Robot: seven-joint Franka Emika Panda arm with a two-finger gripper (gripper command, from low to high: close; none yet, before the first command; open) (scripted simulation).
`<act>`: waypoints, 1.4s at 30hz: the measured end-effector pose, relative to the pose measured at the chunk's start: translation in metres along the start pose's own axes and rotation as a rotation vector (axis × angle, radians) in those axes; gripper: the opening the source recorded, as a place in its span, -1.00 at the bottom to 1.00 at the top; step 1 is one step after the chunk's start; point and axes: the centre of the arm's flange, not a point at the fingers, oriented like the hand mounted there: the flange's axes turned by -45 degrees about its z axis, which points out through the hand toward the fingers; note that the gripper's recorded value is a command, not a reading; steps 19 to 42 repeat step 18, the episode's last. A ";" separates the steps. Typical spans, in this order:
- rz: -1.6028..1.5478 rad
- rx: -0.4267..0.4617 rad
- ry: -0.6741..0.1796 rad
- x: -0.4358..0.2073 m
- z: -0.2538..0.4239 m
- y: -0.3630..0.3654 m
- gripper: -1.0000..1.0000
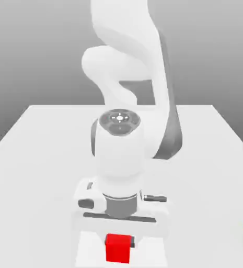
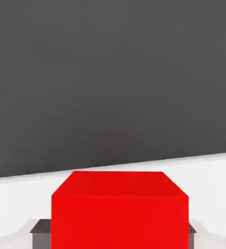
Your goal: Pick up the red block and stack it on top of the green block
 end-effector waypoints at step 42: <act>-1.200 -0.001 -0.001 -0.112 0.016 -0.331 1.00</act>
